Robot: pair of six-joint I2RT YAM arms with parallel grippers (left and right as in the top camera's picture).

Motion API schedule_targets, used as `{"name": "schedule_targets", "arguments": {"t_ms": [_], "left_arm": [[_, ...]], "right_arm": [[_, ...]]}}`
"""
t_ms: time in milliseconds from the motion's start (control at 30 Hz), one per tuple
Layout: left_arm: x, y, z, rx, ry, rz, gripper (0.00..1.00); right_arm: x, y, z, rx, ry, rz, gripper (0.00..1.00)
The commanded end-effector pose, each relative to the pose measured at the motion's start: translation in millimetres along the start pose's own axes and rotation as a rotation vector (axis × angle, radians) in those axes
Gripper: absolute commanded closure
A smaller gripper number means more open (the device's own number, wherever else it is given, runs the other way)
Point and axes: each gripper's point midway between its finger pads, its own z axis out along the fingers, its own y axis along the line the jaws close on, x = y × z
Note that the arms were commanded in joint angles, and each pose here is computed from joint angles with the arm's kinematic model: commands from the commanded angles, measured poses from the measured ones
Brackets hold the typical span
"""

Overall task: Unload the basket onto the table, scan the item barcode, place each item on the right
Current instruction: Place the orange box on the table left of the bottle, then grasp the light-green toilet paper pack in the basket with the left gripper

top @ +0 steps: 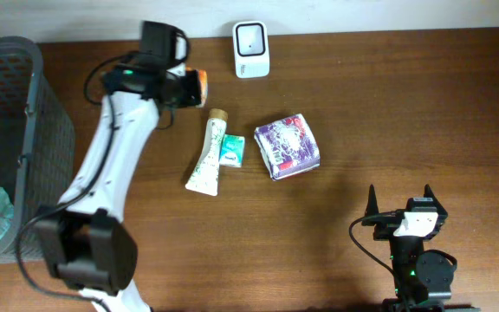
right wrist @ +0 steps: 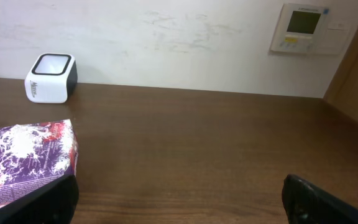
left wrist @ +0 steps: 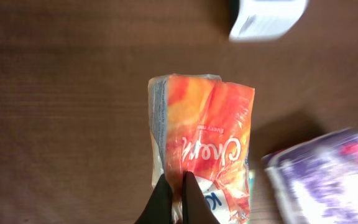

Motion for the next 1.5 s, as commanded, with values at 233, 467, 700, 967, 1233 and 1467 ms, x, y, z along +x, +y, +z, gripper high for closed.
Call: {"name": "schedule_targets", "arguments": {"t_ms": [233,467,700,967,1233,1467], "left_arm": [[100,24,81,-0.192,0.404,0.094,1.00],[48,21,55,-0.189,0.287,0.078,0.12],[-68,117,-150,-0.374,-0.089,-0.133,0.01],[-21,288,-220,-0.606,-0.083,-0.484,0.01],[105,387,-145,-0.721,0.354,-0.679,0.08],[208,412,-69,-0.695,0.545,-0.772,0.14]], "right_arm": [[3,0,0,0.005,0.005,0.000,0.01],[3,0,0,0.005,0.005,0.000,0.01],[3,0,0,0.005,0.005,0.000,0.01],[3,0,0,0.005,0.005,-0.001,0.01],[3,0,0,0.005,0.005,0.000,0.01],[3,0,0,0.005,0.005,0.000,0.01]]}}
